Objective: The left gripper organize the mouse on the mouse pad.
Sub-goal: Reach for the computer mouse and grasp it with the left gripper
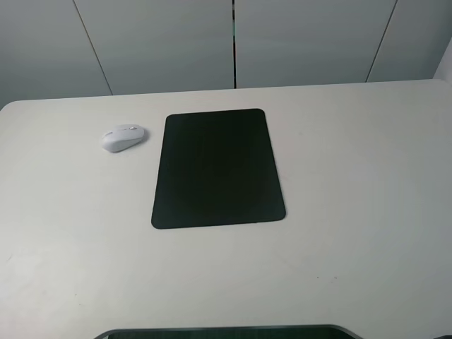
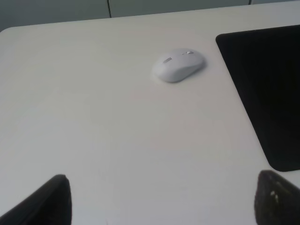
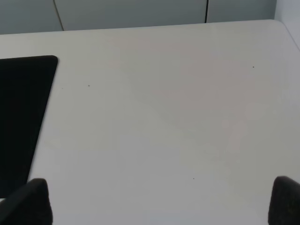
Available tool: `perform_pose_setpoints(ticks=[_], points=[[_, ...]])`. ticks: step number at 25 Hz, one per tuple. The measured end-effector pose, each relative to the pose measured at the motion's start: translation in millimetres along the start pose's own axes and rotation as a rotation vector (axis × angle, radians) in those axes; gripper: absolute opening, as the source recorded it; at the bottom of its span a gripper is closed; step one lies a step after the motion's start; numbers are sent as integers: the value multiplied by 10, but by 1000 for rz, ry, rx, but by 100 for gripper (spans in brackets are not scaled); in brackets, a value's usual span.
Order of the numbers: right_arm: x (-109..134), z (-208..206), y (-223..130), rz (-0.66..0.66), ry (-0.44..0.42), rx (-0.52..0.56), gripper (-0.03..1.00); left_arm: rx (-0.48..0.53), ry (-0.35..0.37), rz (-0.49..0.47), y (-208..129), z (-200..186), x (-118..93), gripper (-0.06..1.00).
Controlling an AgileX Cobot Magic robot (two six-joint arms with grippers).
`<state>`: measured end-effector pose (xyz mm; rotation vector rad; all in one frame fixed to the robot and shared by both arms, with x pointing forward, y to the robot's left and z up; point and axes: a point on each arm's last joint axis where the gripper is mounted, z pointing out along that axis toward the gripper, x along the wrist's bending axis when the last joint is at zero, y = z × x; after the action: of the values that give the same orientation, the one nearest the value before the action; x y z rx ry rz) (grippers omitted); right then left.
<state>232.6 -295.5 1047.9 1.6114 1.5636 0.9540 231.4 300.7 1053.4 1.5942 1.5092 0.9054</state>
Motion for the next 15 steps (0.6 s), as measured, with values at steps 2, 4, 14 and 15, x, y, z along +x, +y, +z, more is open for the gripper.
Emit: perform_pose_setpoints(ticks=[2,4,14,15], points=[[0,0,0,0,0,0,70,0,0,-1,0,0,0,75],[0,0,0,0,0,0,70,0,-2,0,0,0,-2,75],[0,0,0,0,0,0,70,-2,-46,44,1,0,-42,75],[0,0,0,0,0,0,70,-1,-46,57,1,1,-42,75]])
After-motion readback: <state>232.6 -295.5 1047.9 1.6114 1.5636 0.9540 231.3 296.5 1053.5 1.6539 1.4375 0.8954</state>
